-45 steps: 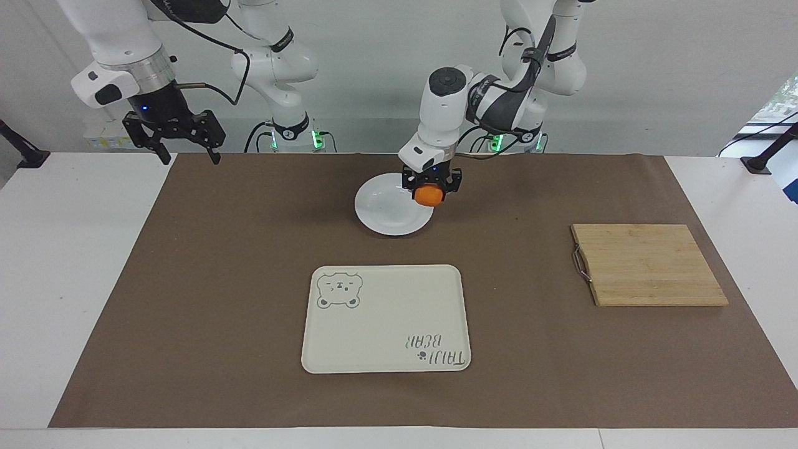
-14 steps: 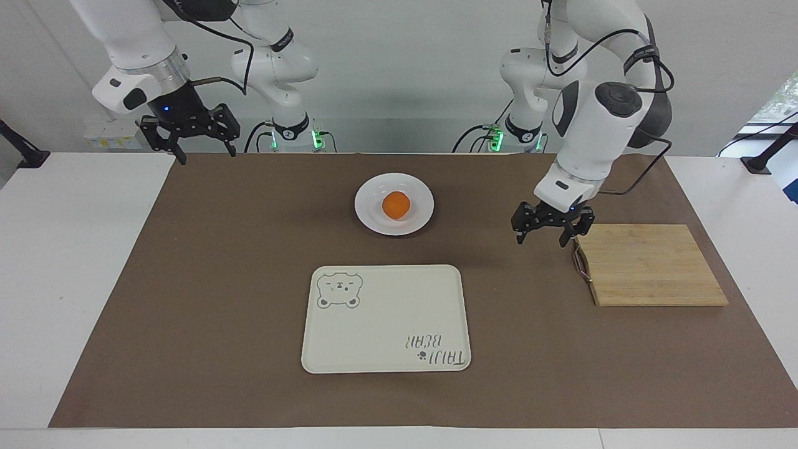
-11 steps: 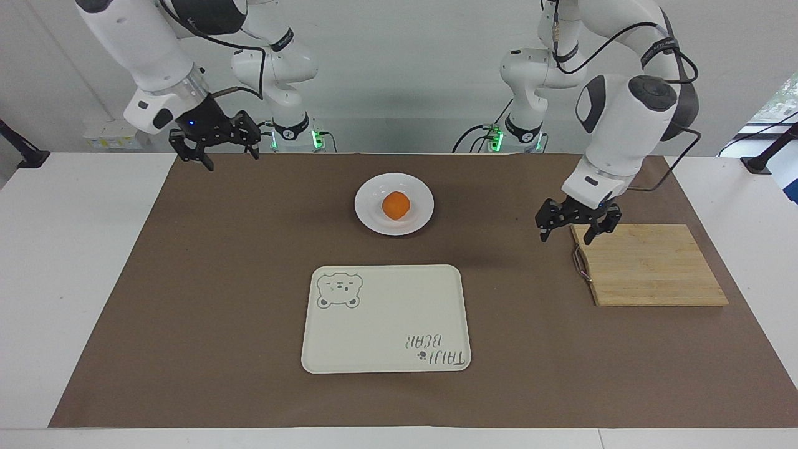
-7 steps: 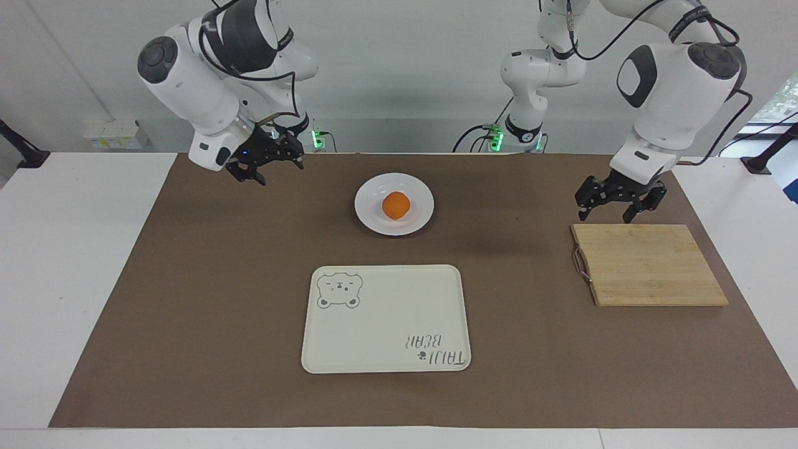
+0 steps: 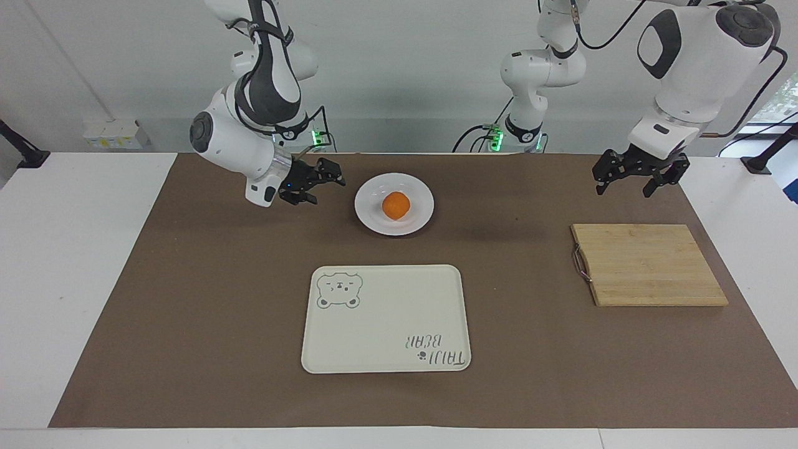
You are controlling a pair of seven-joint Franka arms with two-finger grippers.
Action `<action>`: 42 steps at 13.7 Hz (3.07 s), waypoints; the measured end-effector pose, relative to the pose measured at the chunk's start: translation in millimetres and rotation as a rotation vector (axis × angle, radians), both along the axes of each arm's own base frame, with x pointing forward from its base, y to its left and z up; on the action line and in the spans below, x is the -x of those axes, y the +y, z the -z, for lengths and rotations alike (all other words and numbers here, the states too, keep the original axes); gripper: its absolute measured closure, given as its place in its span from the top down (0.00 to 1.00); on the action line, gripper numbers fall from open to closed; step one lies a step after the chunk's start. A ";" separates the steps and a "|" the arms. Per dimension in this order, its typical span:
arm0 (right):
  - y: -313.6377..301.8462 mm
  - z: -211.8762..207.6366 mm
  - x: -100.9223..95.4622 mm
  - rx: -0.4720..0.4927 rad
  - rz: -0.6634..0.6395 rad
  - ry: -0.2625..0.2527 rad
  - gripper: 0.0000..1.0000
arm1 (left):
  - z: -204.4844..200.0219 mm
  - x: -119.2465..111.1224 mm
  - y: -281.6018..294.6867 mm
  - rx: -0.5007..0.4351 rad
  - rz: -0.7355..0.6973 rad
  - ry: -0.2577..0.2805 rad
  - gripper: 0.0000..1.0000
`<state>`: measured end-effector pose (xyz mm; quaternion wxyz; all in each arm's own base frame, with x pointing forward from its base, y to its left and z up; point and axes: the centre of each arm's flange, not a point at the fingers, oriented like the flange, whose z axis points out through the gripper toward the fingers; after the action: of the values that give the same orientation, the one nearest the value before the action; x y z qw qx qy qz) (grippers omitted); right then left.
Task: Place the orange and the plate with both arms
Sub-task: 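Retract the left gripper while the right gripper reaches toward the plate, then grip the plate rim nearest the right gripper, then slide the plate with the right gripper onto the bear tray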
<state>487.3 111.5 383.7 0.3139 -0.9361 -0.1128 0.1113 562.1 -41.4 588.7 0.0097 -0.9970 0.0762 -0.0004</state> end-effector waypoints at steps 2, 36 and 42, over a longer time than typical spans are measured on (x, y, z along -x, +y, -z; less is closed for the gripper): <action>1.7 34.5 7.9 -0.074 -0.002 0.018 1.00 | 0.6 1.1 -0.1 -0.001 0.000 0.009 1.00; 64.1 114.2 41.1 -0.231 0.215 0.087 0.04 | -40.4 13.0 3.7 0.023 -0.012 -0.003 1.00; 58.0 93.2 -12.6 -0.321 0.267 0.047 0.04 | -40.4 13.0 3.7 0.023 -0.012 -0.003 1.00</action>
<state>499.9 169.5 290.5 0.4737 -0.8778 0.0032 0.0710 549.1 -37.7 629.1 -0.0019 -0.9975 0.0703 -0.0028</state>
